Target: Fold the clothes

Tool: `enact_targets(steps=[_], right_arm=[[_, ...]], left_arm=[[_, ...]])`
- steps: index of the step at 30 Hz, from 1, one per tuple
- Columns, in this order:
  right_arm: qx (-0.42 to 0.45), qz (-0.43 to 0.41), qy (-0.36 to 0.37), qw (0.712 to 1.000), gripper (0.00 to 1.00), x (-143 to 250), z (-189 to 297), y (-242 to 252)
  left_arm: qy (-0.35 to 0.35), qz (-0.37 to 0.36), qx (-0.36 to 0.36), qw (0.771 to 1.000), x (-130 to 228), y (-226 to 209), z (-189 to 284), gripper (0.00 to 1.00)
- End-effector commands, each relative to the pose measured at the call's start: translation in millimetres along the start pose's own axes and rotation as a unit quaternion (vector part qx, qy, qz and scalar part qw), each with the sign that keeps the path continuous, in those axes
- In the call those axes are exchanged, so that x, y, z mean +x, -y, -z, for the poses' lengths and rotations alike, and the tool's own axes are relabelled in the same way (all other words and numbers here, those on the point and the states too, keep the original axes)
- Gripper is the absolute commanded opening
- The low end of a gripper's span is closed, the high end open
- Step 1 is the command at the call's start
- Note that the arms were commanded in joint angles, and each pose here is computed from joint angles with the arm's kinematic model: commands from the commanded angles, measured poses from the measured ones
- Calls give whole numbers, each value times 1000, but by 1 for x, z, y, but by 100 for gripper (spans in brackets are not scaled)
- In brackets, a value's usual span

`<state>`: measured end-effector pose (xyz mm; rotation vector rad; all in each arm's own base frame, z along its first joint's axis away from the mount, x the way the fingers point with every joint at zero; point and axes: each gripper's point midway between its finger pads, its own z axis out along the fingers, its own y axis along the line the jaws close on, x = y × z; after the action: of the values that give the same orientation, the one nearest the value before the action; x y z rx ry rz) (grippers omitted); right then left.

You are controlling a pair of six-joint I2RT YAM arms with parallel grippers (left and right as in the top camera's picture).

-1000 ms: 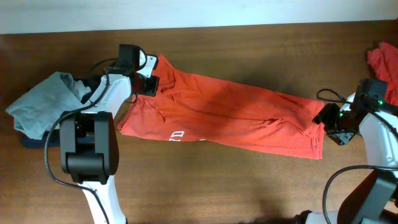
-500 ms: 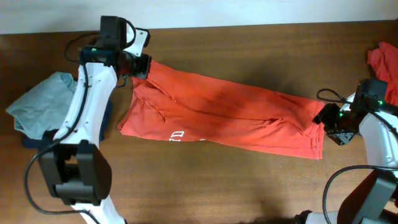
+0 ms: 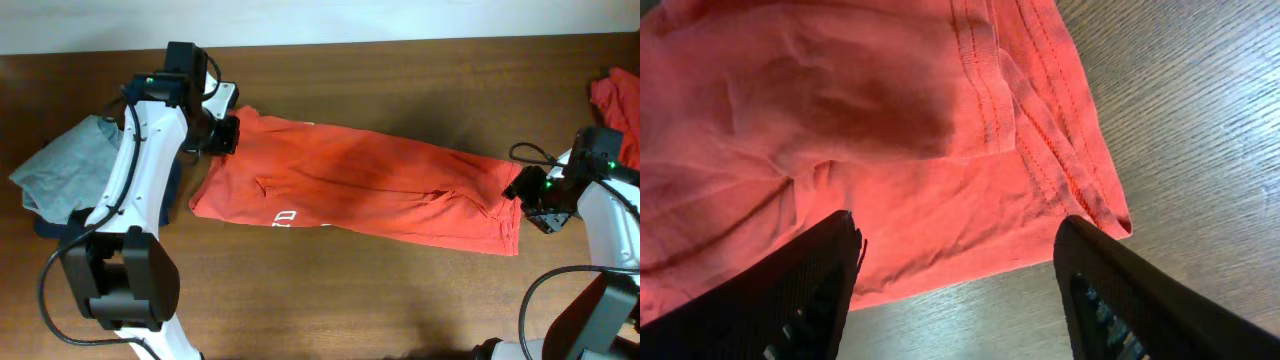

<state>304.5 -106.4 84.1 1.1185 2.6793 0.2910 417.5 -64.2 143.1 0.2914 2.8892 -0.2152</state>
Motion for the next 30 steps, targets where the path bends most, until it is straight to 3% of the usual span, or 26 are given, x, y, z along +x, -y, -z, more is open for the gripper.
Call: enact_targets(steps=[1, 5, 7, 8, 9, 12, 14, 17, 30], right_arm=[[-3, -5, -2, 1000, 65, 1, 0, 1], [-3, -5, -2, 1000, 69, 1, 0, 1], [-3, -5, -2, 1000, 80, 1, 0, 1], [-3, -5, -2, 1000, 94, 1, 0, 1], [-3, -5, -2, 1000, 99, 1, 0, 1], [-1, -5, -1, 1000, 99, 0, 0, 1], [-1, -5, -1, 1000, 99, 0, 0, 1], [-2, -5, -1, 1000, 99, 0, 0, 1], [-2, -5, -1, 1000, 98, 0, 0, 1]], left_arm=[[0, 9, -23, 1000, 2, -8, 8, 31], [-2, 9, -22, 1000, 3, -8, 8, 35], [-1, 9, -22, 1000, 3, -7, 8, 35], [0, 10, -22, 1000, 3, -7, 8, 35], [2, 9, -20, 1000, 1, -7, 8, 37], [10, 8, -21, 1000, -2, -7, 8, 69], [14, 8, -22, 1000, -4, -8, 8, 72], [32, 5, -23, 999, -14, -8, 9, 99], [62, 1, -26, 998, -28, -10, 10, 99]])
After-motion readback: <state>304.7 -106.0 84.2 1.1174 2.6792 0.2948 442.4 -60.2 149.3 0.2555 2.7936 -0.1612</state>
